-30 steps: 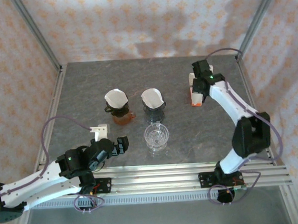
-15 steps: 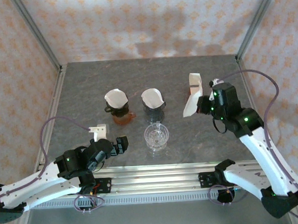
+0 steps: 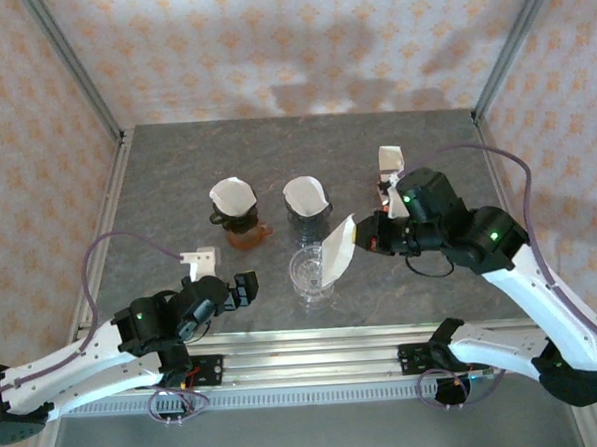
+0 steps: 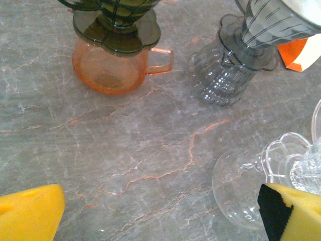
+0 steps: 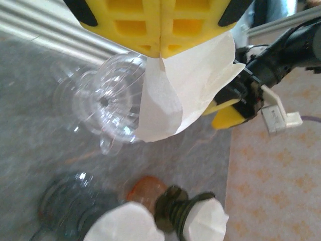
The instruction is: Place the coffee filter in the dripper
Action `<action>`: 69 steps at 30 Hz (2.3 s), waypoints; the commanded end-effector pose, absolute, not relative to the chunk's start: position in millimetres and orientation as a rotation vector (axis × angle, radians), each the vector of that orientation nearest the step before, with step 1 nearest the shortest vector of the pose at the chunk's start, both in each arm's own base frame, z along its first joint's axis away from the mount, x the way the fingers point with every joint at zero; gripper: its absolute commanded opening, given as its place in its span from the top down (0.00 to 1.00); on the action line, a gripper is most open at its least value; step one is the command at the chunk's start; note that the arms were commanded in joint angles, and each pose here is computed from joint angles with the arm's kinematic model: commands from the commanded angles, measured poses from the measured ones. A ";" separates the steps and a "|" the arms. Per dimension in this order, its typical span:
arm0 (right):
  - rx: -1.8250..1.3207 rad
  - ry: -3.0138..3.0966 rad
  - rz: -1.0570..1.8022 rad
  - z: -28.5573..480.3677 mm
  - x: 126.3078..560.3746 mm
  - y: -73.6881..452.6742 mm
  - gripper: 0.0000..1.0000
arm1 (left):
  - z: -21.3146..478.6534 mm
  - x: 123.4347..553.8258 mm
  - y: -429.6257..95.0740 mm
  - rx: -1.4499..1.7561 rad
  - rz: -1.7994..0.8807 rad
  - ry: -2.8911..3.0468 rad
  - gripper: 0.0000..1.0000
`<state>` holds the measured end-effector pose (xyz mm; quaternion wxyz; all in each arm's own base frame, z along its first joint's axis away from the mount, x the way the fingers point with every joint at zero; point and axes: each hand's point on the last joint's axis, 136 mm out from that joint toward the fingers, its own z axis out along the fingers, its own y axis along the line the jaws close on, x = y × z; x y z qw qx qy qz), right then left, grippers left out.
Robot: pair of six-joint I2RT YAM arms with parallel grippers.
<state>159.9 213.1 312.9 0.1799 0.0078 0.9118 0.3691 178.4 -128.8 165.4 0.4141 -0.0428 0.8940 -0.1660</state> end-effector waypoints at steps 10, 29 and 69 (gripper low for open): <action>0.257 2.767 1.058 277.5 158.4 236.4 1.00 | 203.3 184.9 -135.7 -0.093 -0.473 2.175 0.00; 0.191 2.931 0.690 232.7 184.5 239.5 1.00 | 234.4 184.5 -215.2 0.117 -0.783 2.179 0.00; -0.021 2.889 0.516 237.8 198.1 253.1 0.91 | 261.0 202.2 -241.5 0.008 -0.963 2.060 0.03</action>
